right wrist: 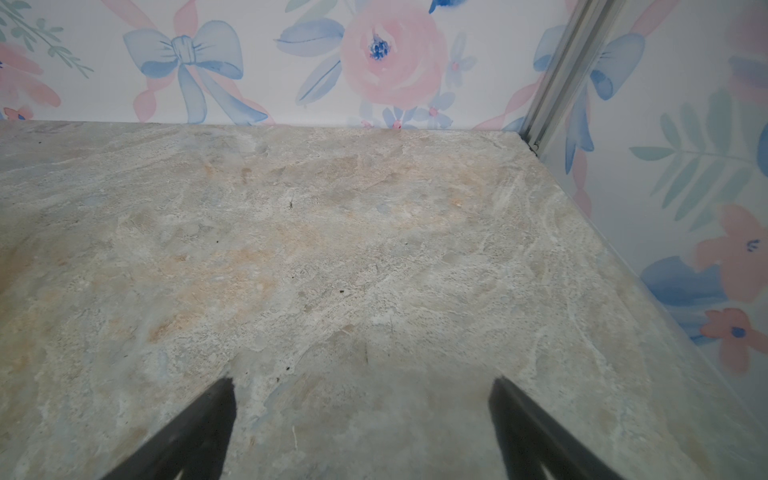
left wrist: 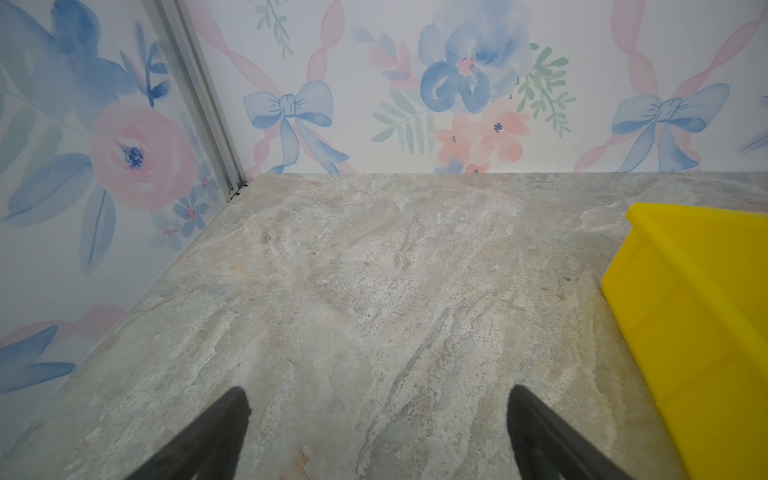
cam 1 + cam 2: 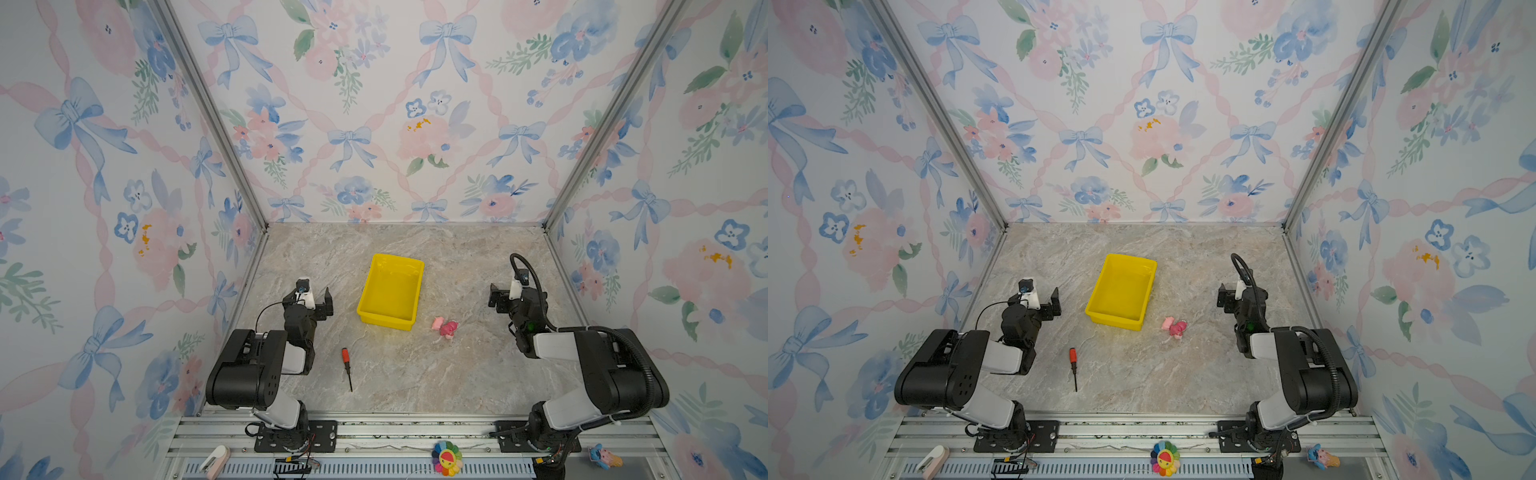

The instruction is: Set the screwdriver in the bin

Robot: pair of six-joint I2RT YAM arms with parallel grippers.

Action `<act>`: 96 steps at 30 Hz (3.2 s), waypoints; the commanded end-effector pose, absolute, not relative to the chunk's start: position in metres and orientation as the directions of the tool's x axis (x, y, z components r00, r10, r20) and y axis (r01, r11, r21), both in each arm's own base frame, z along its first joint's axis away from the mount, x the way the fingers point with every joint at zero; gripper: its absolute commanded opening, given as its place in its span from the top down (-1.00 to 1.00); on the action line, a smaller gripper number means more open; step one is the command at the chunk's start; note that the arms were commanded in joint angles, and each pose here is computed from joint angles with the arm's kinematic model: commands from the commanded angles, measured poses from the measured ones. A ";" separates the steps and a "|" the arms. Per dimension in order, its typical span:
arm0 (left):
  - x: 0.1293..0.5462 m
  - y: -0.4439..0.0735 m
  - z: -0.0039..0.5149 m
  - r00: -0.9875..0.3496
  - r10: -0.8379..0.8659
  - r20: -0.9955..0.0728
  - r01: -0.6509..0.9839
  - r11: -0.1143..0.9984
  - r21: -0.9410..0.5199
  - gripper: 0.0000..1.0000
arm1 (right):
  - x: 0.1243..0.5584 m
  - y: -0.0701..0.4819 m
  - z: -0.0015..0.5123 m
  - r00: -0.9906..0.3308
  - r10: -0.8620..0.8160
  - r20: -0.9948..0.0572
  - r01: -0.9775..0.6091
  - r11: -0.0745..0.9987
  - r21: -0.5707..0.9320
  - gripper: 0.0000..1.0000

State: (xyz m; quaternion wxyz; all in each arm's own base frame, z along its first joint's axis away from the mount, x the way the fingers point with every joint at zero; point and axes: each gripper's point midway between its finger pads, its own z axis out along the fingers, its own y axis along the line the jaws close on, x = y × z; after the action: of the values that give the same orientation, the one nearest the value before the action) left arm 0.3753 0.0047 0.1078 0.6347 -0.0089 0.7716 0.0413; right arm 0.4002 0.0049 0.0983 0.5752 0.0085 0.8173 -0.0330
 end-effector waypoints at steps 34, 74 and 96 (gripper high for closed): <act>0.386 0.006 0.146 -0.311 -0.030 -0.950 -0.096 0.995 -0.001 -0.95 | 0.384 0.016 0.164 -0.325 -0.053 -0.944 0.082 0.993 -0.084 -0.93; 0.248 -0.067 0.107 -0.867 -0.370 -0.334 -0.283 0.917 -0.281 -0.95 | 0.341 0.140 0.204 -0.701 0.017 -0.713 -0.172 0.966 0.192 -0.94; 0.207 -0.089 0.042 -0.944 -0.298 -0.144 -0.278 0.950 -0.140 -0.83 | 0.229 0.297 0.230 -0.415 -0.381 -0.826 -0.816 0.558 0.153 -0.93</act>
State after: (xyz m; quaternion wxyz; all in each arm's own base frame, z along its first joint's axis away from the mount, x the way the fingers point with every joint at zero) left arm 0.2089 -0.0922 0.0449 0.0888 -0.1415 0.9831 -0.0755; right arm 0.2492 0.2782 0.2252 0.3839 -0.3269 0.8279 0.2457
